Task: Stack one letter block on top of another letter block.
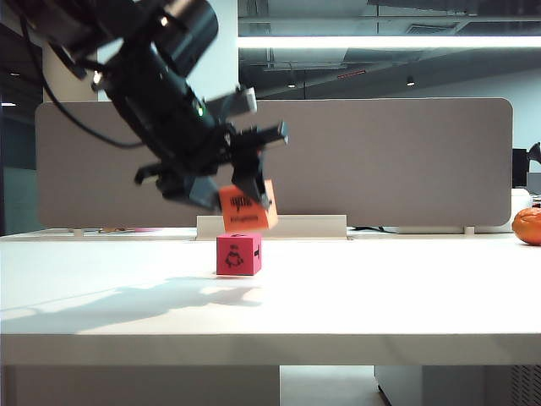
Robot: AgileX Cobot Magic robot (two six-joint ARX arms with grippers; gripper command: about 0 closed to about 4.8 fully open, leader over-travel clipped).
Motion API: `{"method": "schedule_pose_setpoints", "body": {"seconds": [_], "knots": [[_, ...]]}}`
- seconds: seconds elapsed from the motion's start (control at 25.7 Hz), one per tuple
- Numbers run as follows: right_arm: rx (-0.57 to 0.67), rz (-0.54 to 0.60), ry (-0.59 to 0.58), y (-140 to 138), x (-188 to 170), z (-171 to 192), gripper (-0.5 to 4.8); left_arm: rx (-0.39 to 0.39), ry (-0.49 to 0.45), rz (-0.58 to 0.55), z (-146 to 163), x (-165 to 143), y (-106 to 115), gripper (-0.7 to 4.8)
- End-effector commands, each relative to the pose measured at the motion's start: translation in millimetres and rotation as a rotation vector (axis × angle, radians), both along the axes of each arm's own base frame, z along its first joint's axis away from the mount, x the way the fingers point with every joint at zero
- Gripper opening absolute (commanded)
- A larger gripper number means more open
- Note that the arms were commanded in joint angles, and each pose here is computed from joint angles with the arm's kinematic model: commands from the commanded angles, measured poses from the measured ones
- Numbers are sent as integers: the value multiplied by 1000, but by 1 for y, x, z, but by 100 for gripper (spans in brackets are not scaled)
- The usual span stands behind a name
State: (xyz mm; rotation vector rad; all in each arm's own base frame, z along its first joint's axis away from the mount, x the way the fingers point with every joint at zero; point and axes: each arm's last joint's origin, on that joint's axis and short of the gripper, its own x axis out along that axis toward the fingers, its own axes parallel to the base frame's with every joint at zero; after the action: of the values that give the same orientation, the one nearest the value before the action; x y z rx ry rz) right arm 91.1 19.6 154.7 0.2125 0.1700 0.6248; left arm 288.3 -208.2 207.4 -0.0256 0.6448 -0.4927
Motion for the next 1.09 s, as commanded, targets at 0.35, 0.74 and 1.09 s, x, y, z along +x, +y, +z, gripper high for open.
{"method": "schedule_pose_setpoints", "body": {"seconds": [0.35, 0.74, 1.09], "knots": [[1, 3, -13, 0, 0, 0, -1, 33, -126, -42, 47, 15, -4, 202], [1, 3, -12, 0, 0, 0, -1, 30, -57, 14, 56, 55, 21, 207], [1, 3, -6, 0, 0, -1, -1, 81, 44, 12, 24, 80, 10, 207]]}}
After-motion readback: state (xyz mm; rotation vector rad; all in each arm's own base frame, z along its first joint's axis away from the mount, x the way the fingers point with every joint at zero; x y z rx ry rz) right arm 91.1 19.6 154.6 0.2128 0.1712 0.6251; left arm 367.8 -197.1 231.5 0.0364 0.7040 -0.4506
